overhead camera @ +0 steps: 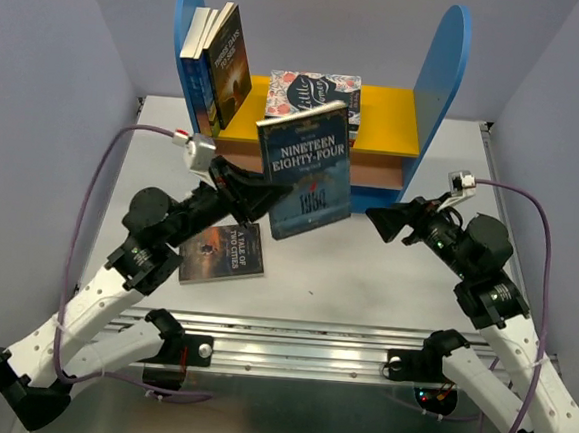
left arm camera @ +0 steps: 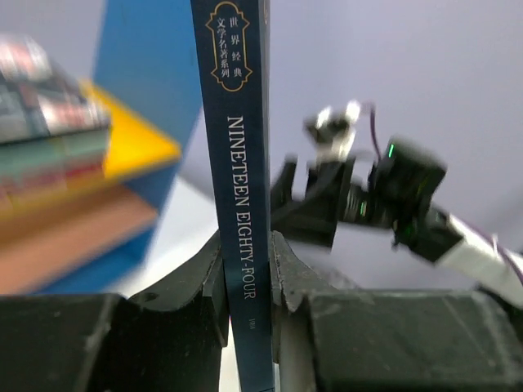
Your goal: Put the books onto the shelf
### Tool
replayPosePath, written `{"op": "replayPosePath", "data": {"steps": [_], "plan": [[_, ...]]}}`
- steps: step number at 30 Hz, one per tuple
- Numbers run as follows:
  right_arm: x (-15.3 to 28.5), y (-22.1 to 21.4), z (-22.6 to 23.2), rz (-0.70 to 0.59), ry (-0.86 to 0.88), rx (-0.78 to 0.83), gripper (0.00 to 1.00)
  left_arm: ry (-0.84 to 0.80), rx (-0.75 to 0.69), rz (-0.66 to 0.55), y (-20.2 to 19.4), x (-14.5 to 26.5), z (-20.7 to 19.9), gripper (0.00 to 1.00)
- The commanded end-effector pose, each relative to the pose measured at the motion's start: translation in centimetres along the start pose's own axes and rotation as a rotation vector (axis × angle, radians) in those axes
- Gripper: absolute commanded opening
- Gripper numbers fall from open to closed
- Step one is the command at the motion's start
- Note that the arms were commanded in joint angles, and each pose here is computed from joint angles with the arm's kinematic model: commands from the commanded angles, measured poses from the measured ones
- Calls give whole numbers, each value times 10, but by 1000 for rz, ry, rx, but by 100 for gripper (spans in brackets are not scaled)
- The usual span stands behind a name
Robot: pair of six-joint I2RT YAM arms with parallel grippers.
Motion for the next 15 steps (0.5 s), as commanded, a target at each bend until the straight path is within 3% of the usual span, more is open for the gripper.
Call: {"op": "replayPosePath", "data": {"steps": [1, 7, 13, 15], "plan": [[3, 12, -11, -43, -140, 71, 100, -17, -290, -466, 132, 10, -57, 0], [-8, 11, -17, -8, -163, 78, 100, 352, -545, -719, 234, -25, -46, 0], [-14, 12, -23, -1, -197, 93, 100, 505, -799, -674, 236, -84, -1, 0], [-14, 13, -23, -6, -203, 103, 100, 544, -824, -666, 237, -101, 13, 0]]}}
Point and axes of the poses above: each gripper's point midway between its finger pads, its own x axis back along the fingers, its own z axis along the line the jaws close on, y = z × x, the point moved 7 cm from there along x, back along the fingers
